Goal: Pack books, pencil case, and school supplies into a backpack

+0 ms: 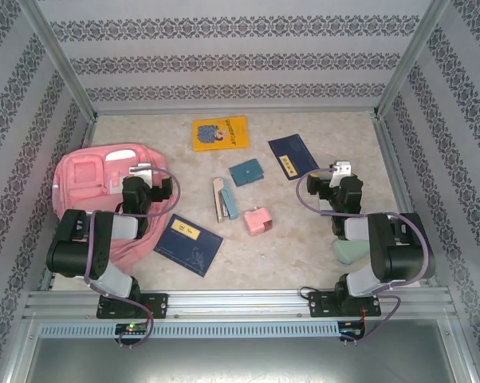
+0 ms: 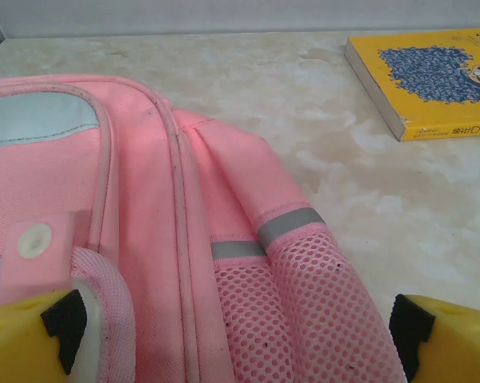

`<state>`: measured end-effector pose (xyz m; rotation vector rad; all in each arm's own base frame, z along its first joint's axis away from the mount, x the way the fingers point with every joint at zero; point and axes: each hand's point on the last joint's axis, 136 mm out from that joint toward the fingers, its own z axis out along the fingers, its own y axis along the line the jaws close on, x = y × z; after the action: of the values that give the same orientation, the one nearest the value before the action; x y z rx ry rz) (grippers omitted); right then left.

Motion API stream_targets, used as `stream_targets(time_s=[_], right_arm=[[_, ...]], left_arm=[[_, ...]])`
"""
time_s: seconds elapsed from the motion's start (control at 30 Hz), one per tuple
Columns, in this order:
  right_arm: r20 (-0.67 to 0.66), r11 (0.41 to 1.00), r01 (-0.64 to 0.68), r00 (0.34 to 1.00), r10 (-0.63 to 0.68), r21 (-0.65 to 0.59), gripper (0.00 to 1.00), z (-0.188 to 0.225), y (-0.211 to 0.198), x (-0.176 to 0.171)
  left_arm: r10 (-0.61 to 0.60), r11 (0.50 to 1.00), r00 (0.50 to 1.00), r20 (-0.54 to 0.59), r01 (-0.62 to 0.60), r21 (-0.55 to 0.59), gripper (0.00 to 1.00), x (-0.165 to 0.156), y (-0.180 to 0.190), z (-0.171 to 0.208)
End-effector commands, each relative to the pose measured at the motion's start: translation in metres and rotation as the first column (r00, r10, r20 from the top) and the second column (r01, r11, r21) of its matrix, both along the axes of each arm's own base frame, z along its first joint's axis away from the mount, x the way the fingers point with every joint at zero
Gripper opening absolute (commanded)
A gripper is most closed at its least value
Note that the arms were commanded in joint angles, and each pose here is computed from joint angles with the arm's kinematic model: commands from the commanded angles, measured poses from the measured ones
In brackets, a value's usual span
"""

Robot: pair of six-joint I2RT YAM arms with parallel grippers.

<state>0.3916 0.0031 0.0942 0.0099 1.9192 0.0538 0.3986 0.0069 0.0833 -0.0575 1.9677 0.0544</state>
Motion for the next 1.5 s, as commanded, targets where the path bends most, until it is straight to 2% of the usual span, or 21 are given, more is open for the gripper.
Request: stream_targets(time_s=[0.0,1.2,1.33,1.47], right_arm=[[0.032,1.0,-0.005,0.999,0.005,0.005,0.98,0.011,0.001,0.006],[0.034,1.0,-0.006,0.999,0.006,0.01,0.98,0.012,0.001,0.006],[0.046,1.0,0.028,0.999,-0.029,0.008,0.98,0.016,-0.004,0.006],[0.06,0.995,0.104,0.993,-0.103,-0.013,0.98,0.042,-0.015,0.0]], left_arm=[[0.015,1.0,1.0,0.001,-0.015,0.019,0.99,0.0,0.006,0.001],[0.014,1.0,1.0,-0.002,-0.014,0.01,0.99,0.0,0.007,0.0],[0.059,0.998,0.998,-0.035,-0.059,0.015,1.0,0.003,0.014,0.015],[0.115,0.993,0.989,-0.092,-0.115,0.004,0.99,0.004,0.022,0.057]])
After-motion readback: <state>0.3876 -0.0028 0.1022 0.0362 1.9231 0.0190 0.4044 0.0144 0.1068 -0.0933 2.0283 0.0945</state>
